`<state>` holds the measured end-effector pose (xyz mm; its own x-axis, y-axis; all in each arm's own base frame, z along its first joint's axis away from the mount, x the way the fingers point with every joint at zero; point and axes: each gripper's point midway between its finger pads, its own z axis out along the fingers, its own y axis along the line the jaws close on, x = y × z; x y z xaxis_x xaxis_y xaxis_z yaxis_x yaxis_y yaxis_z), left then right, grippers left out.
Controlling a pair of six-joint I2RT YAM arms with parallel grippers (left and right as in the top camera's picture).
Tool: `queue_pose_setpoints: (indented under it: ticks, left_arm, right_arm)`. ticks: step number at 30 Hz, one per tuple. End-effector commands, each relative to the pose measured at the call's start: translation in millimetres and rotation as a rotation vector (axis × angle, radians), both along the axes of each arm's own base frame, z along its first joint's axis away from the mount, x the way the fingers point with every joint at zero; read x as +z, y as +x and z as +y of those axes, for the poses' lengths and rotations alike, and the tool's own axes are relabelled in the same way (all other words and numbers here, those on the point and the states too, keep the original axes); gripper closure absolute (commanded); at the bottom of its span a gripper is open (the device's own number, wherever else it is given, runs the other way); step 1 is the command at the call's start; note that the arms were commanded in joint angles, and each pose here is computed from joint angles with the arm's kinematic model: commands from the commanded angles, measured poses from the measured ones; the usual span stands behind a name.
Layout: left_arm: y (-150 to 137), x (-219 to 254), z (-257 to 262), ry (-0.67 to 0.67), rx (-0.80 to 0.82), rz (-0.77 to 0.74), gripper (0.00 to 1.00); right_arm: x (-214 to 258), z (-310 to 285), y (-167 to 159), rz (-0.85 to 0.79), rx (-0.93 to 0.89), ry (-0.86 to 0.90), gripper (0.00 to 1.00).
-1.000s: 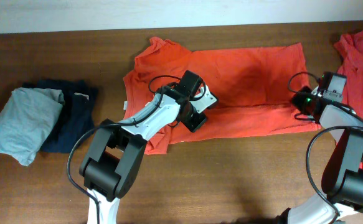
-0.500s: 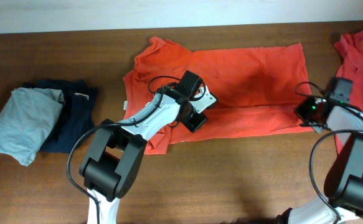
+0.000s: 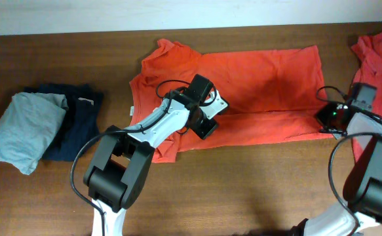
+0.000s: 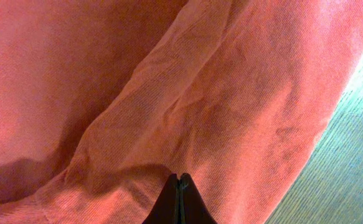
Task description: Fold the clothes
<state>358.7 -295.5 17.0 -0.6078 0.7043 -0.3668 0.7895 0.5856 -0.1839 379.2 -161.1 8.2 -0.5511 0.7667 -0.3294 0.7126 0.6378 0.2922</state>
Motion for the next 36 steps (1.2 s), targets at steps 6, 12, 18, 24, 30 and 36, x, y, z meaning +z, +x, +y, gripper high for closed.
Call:
queue_pose_setpoints:
  ticks: [6,12,18,24,30,36]
  left_arm:
    - [-1,-1,-2,-0.012,0.002,0.011,1.0]
    - [-1,-1,-2,-0.012,0.002,0.012,1.0]
    - [-1,-1,-2,-0.011,0.002,0.012,0.99]
    - [0,-1,-1,-0.004,0.004,0.008,1.0]
    - [1,-1,0,0.001,0.008,0.003,1.0]
    - [1,-1,1,0.001,0.008,0.004,1.0]
  right_arm:
    - [4,6,46,-0.198,0.037,0.051,0.96]
    - [28,4,72,-0.346,0.053,0.051,0.95]
    - [34,11,72,-0.37,0.071,0.122,0.96]
    - [41,21,35,-0.286,0.053,0.298,0.96]
    - [50,31,0,-0.166,0.011,0.337,0.96]
    - [27,26,-17,-0.017,-0.037,0.21,0.96]
